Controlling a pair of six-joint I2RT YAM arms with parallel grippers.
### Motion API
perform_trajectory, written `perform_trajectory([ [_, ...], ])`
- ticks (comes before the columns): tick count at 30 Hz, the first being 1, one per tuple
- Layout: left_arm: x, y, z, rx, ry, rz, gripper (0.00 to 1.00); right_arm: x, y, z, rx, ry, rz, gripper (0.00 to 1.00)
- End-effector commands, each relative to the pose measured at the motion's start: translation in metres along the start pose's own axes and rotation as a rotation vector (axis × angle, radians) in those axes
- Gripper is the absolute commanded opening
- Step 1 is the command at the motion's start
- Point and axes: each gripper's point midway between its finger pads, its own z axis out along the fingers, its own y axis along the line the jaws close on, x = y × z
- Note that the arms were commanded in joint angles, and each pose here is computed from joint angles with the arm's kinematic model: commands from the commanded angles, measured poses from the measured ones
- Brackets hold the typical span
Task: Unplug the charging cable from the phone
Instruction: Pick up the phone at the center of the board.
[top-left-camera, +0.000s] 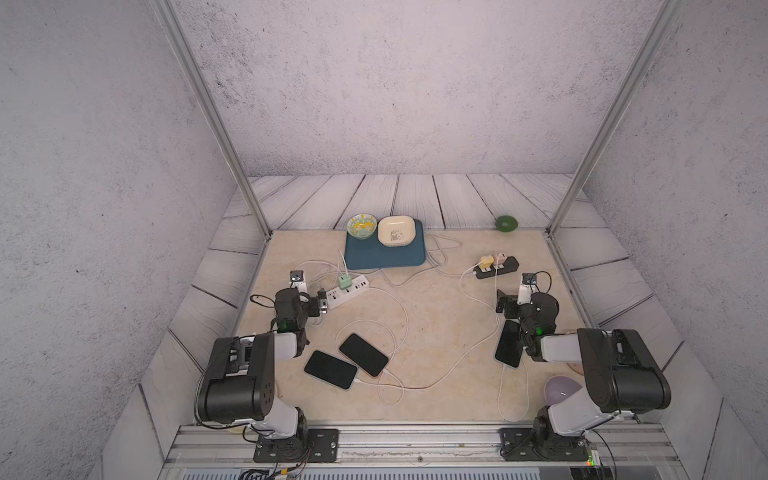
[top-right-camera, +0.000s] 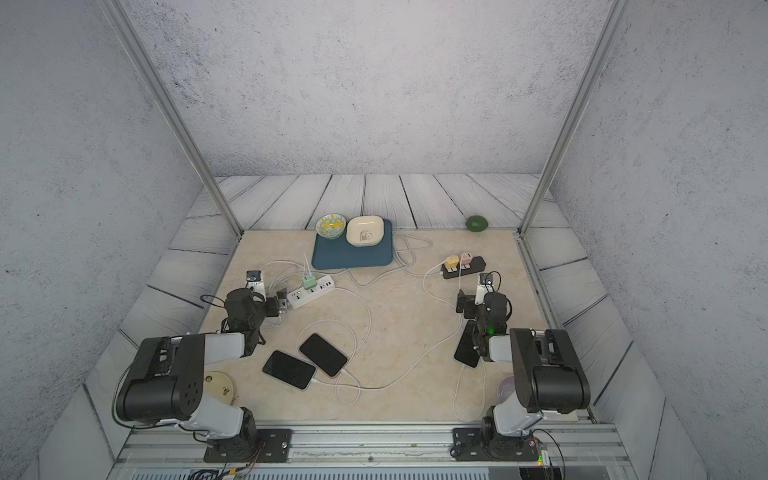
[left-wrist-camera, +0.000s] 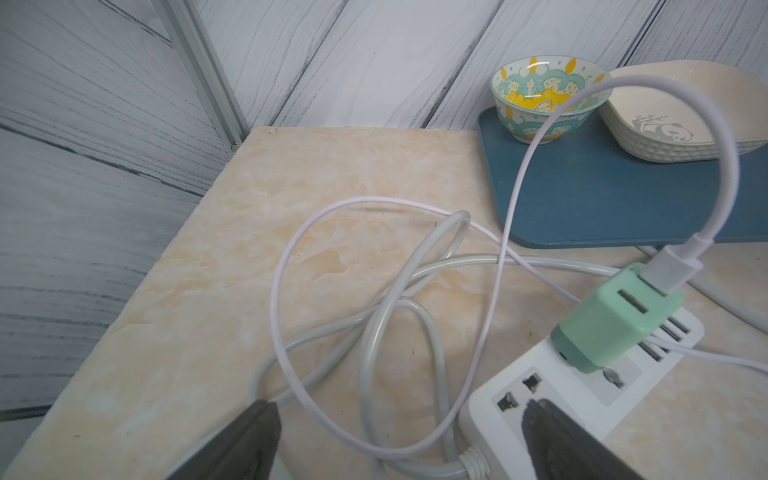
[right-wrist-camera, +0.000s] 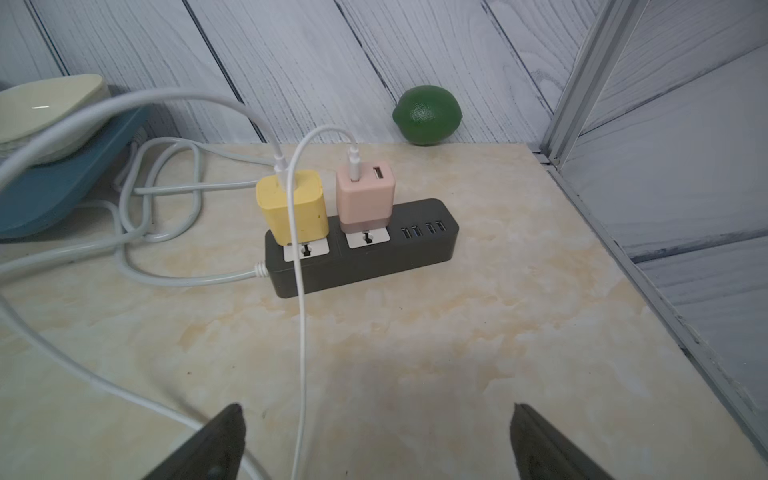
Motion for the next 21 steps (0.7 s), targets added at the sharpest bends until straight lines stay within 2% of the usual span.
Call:
perform_trajectory([
  [1, -0.0030, -0.0015, 0.0011, 0.007, -0.007, 0.010, 0.98, -0.0031, 0.0019, 0.0028, -0.011, -0.004, -0.001, 0.99],
  [21, -0.0036, -0.0014, 0.0011, 0.007, -0.011, 0.008, 0.98, -0.0041, 0.0032, 0.0026, -0.018, -0.008, -0.010, 0.99],
])
